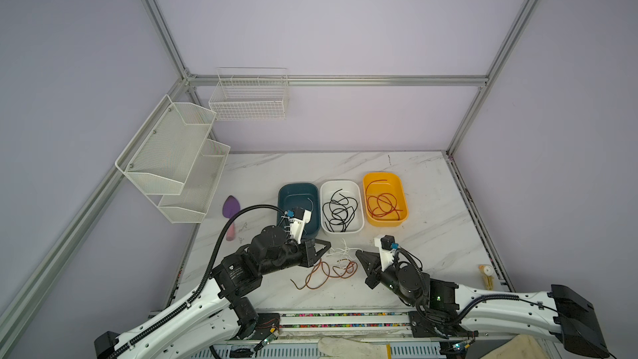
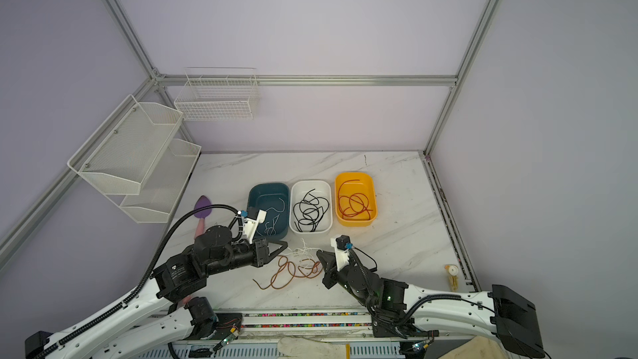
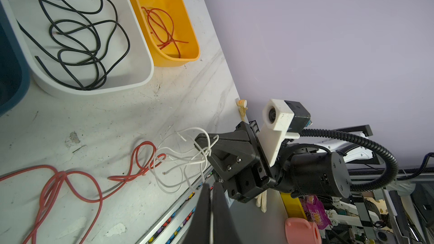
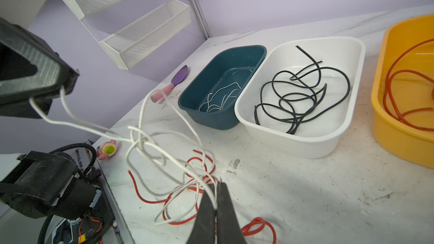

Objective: Untangle the cables
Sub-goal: 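Lift the white wire with the left gripper while the right gripper releases it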

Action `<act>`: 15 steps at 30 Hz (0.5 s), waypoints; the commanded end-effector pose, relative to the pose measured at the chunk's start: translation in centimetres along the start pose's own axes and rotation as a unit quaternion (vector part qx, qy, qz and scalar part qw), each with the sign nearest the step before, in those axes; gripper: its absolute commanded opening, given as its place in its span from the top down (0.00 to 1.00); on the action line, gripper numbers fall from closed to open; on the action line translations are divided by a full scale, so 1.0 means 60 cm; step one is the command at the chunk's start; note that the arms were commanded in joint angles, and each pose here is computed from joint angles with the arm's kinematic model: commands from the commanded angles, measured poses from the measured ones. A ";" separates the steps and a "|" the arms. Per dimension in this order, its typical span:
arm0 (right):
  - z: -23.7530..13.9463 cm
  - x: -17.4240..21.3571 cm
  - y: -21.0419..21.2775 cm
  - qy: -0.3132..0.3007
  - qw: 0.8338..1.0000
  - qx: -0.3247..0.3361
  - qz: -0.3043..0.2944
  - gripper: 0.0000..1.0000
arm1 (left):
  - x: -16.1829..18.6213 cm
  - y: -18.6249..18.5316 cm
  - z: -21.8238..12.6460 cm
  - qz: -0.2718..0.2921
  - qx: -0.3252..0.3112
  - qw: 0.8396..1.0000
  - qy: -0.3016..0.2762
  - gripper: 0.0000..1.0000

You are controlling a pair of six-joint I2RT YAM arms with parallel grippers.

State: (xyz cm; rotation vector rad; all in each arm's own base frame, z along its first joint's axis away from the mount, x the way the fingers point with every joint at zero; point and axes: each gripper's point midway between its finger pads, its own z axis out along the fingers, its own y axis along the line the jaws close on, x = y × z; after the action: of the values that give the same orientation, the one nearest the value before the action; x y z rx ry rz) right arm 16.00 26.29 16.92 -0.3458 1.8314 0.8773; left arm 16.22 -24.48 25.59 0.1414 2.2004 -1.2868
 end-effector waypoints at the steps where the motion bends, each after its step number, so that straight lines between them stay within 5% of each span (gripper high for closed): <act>1: 0.001 -0.009 -0.010 -0.008 1.000 0.026 0.008 1.00 | -0.045 -0.061 -0.038 0.032 0.031 0.998 -0.038 1.00; 15: 0.019 0.012 -0.030 0.013 0.997 0.072 -0.002 1.00 | -0.104 -0.114 -0.166 0.103 -0.009 0.990 -0.100 1.00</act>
State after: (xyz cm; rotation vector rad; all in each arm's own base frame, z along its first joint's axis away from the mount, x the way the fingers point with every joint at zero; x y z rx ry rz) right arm 16.27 27.89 18.05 -0.3245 1.8307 0.8930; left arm 15.42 -21.42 30.20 0.2074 2.1772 -1.1244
